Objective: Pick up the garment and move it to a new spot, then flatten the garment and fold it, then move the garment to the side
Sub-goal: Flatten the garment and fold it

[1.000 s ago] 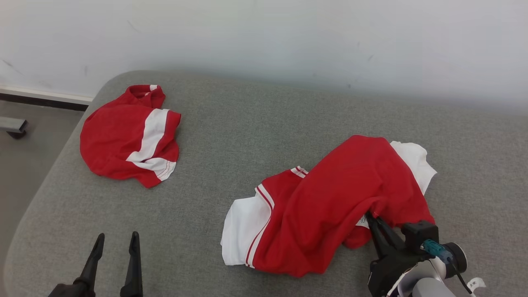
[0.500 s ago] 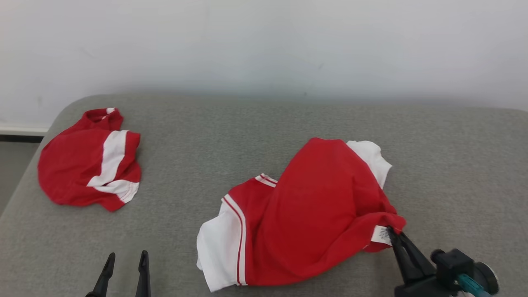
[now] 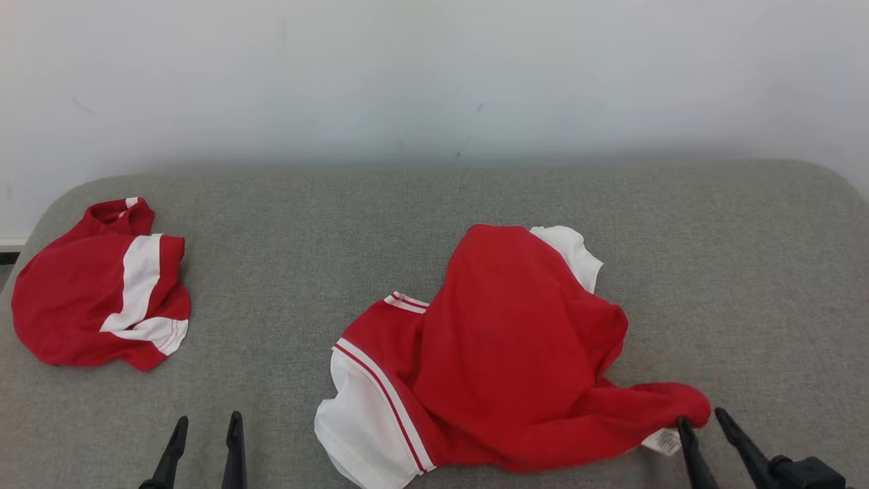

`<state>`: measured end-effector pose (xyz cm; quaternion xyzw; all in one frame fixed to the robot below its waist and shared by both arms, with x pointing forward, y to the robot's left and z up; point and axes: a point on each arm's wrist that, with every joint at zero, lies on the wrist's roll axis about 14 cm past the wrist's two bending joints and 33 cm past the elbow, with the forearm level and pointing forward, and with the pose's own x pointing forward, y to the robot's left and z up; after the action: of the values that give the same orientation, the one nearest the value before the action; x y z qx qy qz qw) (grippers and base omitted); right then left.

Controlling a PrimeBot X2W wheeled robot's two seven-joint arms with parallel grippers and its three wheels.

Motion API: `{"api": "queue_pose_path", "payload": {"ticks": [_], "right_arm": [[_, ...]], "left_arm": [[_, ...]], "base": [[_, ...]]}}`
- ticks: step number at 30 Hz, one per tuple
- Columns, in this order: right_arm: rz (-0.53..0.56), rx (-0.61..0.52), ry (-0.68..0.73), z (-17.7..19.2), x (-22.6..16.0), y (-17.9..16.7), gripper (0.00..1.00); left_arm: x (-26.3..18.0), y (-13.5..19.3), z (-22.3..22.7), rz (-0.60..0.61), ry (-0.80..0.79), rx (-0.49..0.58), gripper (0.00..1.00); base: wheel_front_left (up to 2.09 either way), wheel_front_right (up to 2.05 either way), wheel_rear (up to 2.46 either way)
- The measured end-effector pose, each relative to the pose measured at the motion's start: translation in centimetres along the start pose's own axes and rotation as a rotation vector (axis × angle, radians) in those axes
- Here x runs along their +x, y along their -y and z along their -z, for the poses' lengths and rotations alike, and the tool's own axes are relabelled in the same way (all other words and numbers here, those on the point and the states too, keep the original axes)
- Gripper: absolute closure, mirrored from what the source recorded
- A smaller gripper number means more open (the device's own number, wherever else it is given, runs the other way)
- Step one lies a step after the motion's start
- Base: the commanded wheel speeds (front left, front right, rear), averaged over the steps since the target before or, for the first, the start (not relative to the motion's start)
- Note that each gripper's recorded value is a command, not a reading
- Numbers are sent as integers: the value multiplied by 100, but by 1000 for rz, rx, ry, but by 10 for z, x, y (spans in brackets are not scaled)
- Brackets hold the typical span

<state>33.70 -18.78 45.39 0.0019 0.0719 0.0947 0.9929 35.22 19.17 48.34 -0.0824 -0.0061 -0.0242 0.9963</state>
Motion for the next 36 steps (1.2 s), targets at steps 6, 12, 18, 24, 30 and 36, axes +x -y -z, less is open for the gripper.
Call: {"api": "queue_pose_path", "payload": {"ticks": [6,12,18,24,30,36], "right_arm": [[35,20,89,-19,-2,1,0],[55,32,170,-40,-3,0,0],[62,49,206,-47,-4,-4,0],[54,65,211,-47,-3,-12,0],[42,70,201,-44,1,-17,0],[42,72,194,-43,9,-18,0]], "left_arm": [[-2,-5,-4,-12,11,7,0],[-2,-7,-10,-15,28,21,0],[-3,-10,-16,-22,46,32,0],[-1,-6,-18,-3,50,51,0],[33,13,-44,107,111,110,0],[79,31,-69,221,128,156,0]], "base": [[0,0,0],[0,0,0],[0,0,0],[0,0,0],[0,0,0],[0,0,0]]}}
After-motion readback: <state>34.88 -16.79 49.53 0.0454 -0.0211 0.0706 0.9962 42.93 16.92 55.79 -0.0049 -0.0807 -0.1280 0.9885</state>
